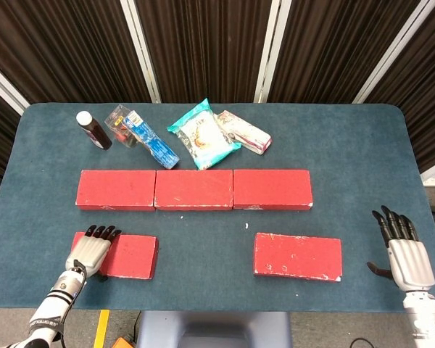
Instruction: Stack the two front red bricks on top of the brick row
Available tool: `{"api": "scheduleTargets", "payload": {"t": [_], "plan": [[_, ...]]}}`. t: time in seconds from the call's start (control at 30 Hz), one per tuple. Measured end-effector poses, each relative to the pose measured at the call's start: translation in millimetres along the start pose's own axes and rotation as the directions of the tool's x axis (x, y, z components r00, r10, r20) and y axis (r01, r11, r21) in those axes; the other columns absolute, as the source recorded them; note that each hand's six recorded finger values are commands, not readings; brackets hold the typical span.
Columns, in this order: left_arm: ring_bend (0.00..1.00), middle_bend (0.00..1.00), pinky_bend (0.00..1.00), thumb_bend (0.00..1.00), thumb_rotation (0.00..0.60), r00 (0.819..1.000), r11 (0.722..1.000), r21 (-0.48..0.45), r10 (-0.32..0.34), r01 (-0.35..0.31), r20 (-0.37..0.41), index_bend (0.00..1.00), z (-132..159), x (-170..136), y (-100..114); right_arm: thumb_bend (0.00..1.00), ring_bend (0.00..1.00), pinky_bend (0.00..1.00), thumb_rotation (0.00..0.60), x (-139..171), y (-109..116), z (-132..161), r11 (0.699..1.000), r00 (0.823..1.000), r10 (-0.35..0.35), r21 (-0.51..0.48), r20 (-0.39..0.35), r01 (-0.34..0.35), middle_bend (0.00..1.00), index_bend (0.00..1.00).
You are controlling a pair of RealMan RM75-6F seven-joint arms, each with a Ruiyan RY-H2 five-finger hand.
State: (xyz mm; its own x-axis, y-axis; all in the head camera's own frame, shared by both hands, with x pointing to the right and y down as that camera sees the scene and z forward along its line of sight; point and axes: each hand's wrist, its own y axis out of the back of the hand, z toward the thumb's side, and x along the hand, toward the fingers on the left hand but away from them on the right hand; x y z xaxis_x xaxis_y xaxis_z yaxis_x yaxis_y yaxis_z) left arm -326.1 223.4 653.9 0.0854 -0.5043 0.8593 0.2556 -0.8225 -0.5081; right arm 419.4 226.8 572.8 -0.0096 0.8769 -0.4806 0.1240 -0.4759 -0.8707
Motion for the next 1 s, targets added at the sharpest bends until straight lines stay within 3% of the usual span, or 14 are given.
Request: {"api": "scheduleTargets", "payload": {"t": [0.6, 0.8, 1.0], "plan": [[0.00, 0.15, 0.04, 0.25, 0.600, 1.000, 1.000, 0.007, 0.014, -0.014, -0.021, 0.00, -8, -4, 3, 0.00, 0.00, 0.00, 0.600, 0, 0, 1, 1.000, 1.000, -0.003, -0.001, -0.001, 0.003, 0.03, 0.08], [0.00, 0.15, 0.04, 0.25, 0.600, 0.996, 0.997, 0.005, 0.080, -0.080, -0.036, 0.00, -16, -21, 24, 0.00, 0.00, 0.00, 0.600, 0, 0, 1, 1.000, 1.000, -0.002, -0.004, -0.003, 0.002, 0.03, 0.08], [0.00, 0.14, 0.04, 0.25, 0.600, 0.982, 0.984, 0.010, 0.179, -0.179, -0.059, 0.00, -24, -48, 67, 0.00, 0.00, 0.00, 0.600, 0, -1, 1, 1.000, 1.000, 0.003, -0.004, -0.007, -0.003, 0.03, 0.08]]}}
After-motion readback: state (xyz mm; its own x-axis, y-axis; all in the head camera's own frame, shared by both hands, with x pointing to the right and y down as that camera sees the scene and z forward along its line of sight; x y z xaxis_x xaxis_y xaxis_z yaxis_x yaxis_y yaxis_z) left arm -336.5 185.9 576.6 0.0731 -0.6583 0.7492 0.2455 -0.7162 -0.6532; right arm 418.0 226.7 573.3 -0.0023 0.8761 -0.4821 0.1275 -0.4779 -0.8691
